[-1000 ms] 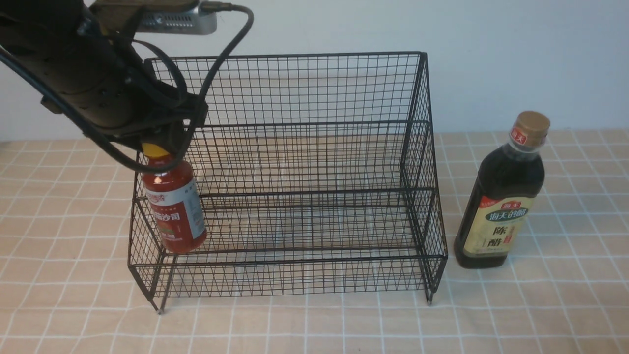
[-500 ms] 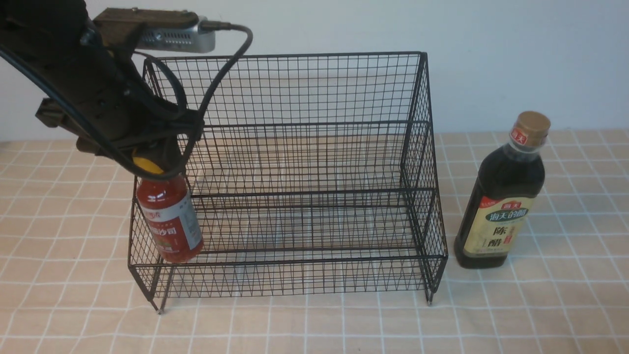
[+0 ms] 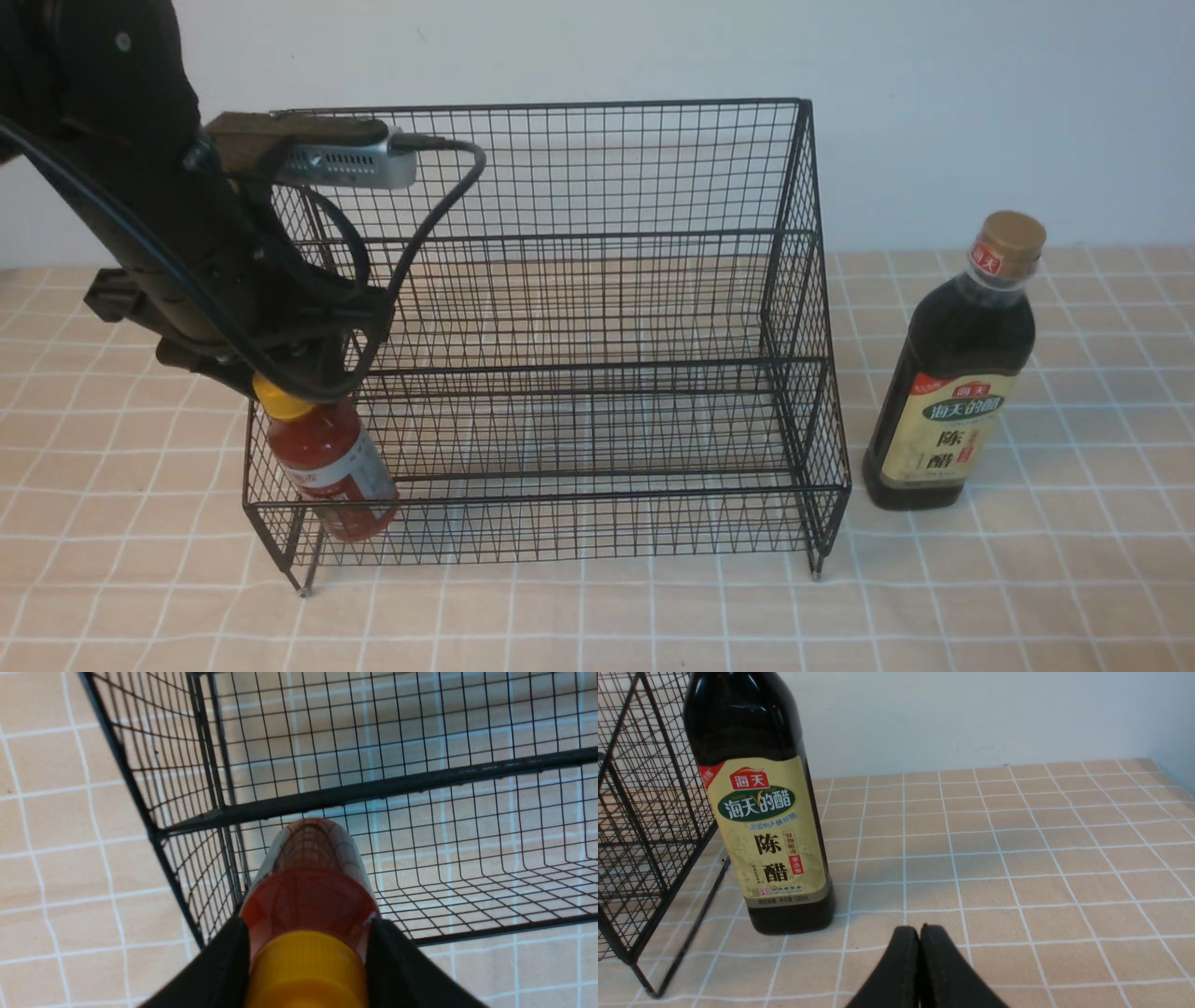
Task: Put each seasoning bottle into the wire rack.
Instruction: Use the left arm to put the condiment bottle back on the shelf, then use the right arm to grab the condiment bottle closest to it
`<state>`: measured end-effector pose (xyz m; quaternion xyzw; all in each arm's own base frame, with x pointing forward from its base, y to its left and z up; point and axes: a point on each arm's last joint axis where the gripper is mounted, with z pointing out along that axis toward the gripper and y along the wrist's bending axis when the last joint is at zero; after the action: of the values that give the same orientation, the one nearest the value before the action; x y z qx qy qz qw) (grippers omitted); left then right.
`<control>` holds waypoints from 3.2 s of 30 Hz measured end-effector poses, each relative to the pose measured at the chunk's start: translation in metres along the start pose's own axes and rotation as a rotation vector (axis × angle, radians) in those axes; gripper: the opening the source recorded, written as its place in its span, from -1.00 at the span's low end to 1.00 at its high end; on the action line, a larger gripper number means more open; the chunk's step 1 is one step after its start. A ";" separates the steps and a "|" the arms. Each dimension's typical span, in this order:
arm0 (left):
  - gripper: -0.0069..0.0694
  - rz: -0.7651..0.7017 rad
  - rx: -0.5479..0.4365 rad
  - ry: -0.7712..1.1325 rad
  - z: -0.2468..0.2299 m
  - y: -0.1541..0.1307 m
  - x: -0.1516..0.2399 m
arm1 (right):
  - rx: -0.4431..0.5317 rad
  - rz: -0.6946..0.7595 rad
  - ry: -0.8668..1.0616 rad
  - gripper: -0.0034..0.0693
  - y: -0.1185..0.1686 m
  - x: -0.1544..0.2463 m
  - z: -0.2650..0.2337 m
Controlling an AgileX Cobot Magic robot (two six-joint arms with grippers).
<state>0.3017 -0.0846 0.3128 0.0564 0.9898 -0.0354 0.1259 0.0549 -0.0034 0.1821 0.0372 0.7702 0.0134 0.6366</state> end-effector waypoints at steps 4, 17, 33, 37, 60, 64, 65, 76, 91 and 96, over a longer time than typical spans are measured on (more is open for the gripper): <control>-0.07 -0.004 0.004 0.027 0.012 -0.001 -0.004 | 0.000 0.000 0.000 -0.94 0.000 0.000 0.000; 0.28 -0.014 0.013 0.023 0.025 -0.003 -0.011 | 0.000 -0.001 0.000 -0.94 0.000 0.000 0.000; -0.70 0.016 -0.046 -0.430 -0.142 0.014 0.041 | 0.000 -0.001 0.000 -0.94 0.000 0.000 0.000; -0.83 0.016 -0.028 -0.627 -0.180 0.024 0.101 | 0.000 -0.001 0.000 -0.94 0.000 0.000 0.000; -0.84 0.071 0.096 -1.413 -0.067 0.049 0.283 | 0.000 -0.001 0.001 -0.94 0.000 0.000 0.000; -0.84 0.073 0.086 -1.333 -0.046 0.049 0.278 | 0.000 -0.003 0.001 -0.94 0.000 0.000 0.000; -0.84 0.076 0.081 -1.303 -0.037 0.049 0.277 | 0.000 -0.003 0.001 -0.94 0.000 0.000 0.000; -0.84 0.034 -0.079 -1.030 0.059 0.057 0.283 | 0.000 -0.003 0.001 -0.94 0.000 0.000 0.000; -0.84 0.016 -0.103 -1.003 0.069 0.059 0.284 | 0.001 0.016 0.002 -0.94 0.000 0.000 0.000; -0.84 0.016 -0.103 -1.003 0.069 0.059 0.284 | 0.001 0.016 0.002 -0.94 0.000 0.000 0.000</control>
<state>0.0521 -0.0024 0.1709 0.0339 0.8074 -0.0085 0.5889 0.0548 -0.0035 0.1819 0.0436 0.7704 0.0183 0.6358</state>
